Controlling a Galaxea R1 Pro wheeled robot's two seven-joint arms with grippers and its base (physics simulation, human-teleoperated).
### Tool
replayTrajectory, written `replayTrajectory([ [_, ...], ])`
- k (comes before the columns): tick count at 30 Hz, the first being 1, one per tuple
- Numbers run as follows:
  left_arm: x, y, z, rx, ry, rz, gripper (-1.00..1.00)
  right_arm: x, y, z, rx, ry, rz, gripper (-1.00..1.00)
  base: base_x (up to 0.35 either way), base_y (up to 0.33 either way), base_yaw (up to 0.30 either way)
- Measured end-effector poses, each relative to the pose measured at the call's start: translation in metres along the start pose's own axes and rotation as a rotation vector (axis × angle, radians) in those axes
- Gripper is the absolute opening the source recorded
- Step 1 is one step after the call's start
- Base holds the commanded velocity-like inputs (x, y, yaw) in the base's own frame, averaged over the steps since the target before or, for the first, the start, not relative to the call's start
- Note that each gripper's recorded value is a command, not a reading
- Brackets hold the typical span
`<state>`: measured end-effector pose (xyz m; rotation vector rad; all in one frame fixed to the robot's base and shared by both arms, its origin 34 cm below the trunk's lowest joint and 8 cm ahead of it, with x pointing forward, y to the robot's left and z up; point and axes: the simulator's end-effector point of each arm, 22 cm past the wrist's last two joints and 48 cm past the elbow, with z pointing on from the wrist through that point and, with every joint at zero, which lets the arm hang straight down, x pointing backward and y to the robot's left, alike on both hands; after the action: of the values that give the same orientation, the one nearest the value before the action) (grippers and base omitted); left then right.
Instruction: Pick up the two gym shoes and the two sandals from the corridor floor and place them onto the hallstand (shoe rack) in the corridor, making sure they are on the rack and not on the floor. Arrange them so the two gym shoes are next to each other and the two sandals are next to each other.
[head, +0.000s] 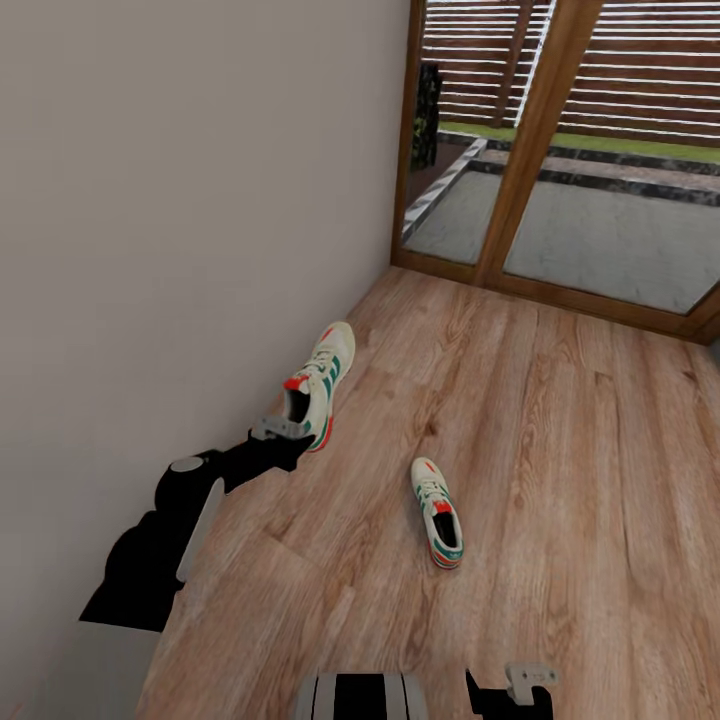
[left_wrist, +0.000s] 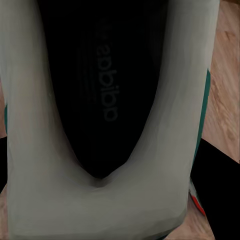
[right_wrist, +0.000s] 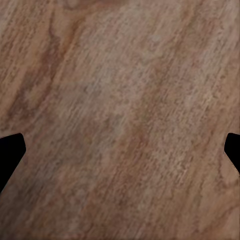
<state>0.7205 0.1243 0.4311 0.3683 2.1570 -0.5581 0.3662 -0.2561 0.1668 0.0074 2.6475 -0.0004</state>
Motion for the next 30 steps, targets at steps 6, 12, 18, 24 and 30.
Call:
replayTrajectory([
  [6,-0.007,-0.001,0.000,0.003,0.002,0.002,-1.00,0.000,0.000,0.000,0.001,0.000,0.003,1.00,0.217,0.000,0.000],
  [12,-0.006,-0.001,0.000,0.004,0.005,0.002,-1.00,0.001,0.000,0.000,0.001,0.003,-0.001,1.00,0.033,0.000,0.000],
  [18,-0.005,-0.002,0.001,0.006,0.008,0.001,-1.00,-0.122,0.000,0.045,0.001,-0.160,-0.002,1.00,0.001,0.000,0.000],
  [24,-0.005,-0.002,0.001,0.007,0.008,0.000,-1.00,-0.121,0.000,0.053,0.000,-0.140,-0.001,1.00,0.001,0.000,0.000],
  [30,-0.006,-0.003,0.001,0.008,0.008,0.001,-1.00,-0.119,0.001,0.053,0.000,-0.136,0.005,1.00,0.197,0.000,0.000],
])
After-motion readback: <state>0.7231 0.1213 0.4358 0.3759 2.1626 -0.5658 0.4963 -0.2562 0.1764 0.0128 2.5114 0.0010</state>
